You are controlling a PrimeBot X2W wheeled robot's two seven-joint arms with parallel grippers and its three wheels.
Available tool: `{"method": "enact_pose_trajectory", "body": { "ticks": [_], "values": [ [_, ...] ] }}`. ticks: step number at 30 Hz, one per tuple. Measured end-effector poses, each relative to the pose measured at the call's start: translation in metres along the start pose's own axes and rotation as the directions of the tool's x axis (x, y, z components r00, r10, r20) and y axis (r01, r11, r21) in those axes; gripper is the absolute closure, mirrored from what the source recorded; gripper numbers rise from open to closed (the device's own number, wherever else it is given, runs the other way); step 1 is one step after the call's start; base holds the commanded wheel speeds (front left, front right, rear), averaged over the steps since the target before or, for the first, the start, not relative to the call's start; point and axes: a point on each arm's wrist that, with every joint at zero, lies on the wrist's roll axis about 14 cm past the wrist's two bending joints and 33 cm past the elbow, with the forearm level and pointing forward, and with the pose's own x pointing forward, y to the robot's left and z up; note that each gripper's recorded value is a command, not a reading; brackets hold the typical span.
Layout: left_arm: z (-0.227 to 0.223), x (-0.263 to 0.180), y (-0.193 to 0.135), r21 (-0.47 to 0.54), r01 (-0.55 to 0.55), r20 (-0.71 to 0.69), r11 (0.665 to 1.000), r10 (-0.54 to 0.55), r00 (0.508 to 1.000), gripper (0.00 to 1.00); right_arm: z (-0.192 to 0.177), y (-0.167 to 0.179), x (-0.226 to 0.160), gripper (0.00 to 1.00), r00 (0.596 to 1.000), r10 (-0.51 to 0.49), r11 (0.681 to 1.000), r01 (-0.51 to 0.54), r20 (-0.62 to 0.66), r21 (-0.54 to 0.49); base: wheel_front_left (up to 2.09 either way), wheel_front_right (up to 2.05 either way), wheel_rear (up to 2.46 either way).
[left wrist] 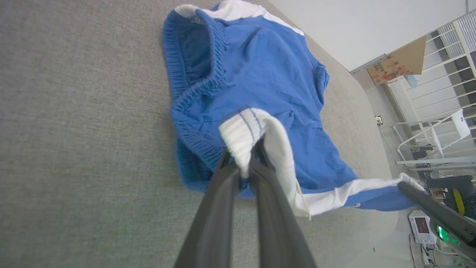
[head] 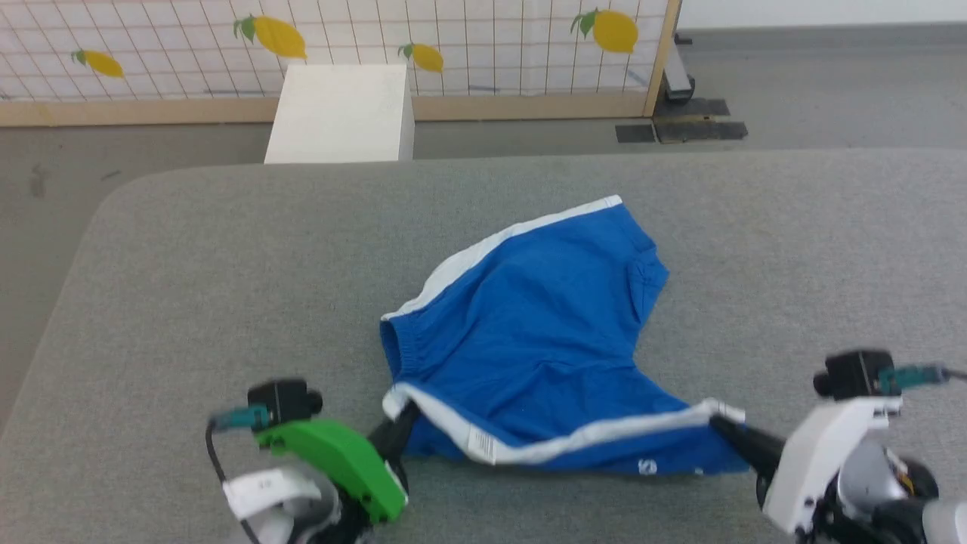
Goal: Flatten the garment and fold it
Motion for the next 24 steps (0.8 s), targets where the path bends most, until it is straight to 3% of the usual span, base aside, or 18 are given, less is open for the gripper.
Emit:
{"method": "enact_pose_trajectory", "body": {
  "ticks": [6, 12, 24],
  "values": [
    [0.043, 0.031, -0.012, 0.041, 0.037, 0.058, 0.998, -0.039, 0.998, 1.00, 0.050, -0.001, 0.029, 1.00, 0.998, -0.011, 0.998, 0.015, 0.065, -0.057, 0.00, 0.00, 0.00],
    [0.068, 0.063, -0.003, 0.047, 0.019, 0.086, 0.999, -0.023, 0.996, 1.00, 0.092, -0.010, 0.064, 1.00, 0.994, -0.038, 0.995, 0.046, 0.101, -0.085, 0.00, 0.00, 0.00],
    [0.081, 0.122, 0.041, -0.001, -0.051, 0.091, 0.999, 0.051, 0.995, 1.00, 0.125, -0.028, 0.151, 1.00, 0.994, -0.073, 0.993, 0.080, 0.084, -0.088, 0.00, 0.00, 0.00]
  ]
}}
